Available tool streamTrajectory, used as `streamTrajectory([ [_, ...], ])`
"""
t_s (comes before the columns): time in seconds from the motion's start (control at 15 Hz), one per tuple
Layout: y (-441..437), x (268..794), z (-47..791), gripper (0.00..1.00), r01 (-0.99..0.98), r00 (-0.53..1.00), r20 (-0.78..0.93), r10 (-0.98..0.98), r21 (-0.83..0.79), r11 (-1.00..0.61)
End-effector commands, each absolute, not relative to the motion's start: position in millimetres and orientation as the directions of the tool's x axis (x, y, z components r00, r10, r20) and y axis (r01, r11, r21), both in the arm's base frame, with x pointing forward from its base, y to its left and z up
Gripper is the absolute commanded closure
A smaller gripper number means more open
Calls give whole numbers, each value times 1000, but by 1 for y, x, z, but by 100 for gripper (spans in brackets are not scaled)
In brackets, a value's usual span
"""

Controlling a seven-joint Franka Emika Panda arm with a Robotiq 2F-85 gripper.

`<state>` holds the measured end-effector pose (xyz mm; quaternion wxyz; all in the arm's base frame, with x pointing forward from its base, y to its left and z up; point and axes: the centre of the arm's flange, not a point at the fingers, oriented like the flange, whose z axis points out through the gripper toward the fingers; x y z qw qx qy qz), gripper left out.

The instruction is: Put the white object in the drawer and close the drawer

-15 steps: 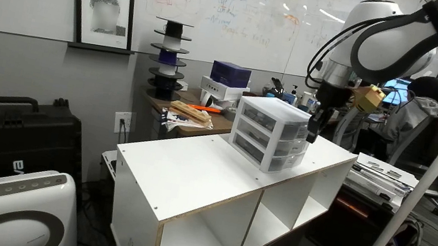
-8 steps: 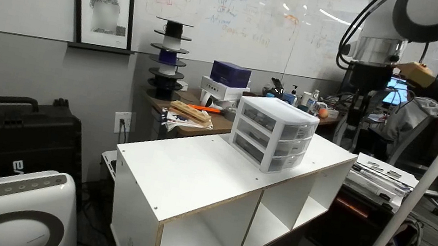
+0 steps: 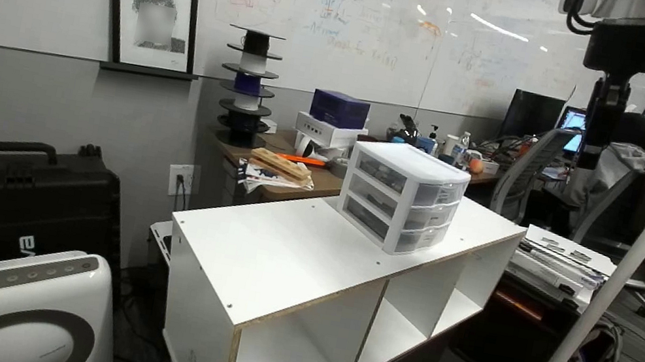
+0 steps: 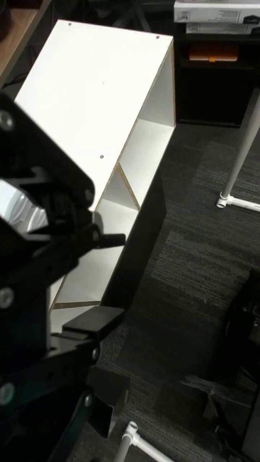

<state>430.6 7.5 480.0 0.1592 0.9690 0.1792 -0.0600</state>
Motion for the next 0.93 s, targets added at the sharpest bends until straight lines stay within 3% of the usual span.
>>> streamTrajectory([
  [0.0,6,406,508,22,309,948,-179,262,326,-893],
  [0.2,-6,388,533,0,291,942,-258,217,297,-910],
  [0.47,-27,369,565,0,279,915,-370,161,293,-915],
  [0.87,-25,367,553,0,262,922,-357,153,281,-923],
])
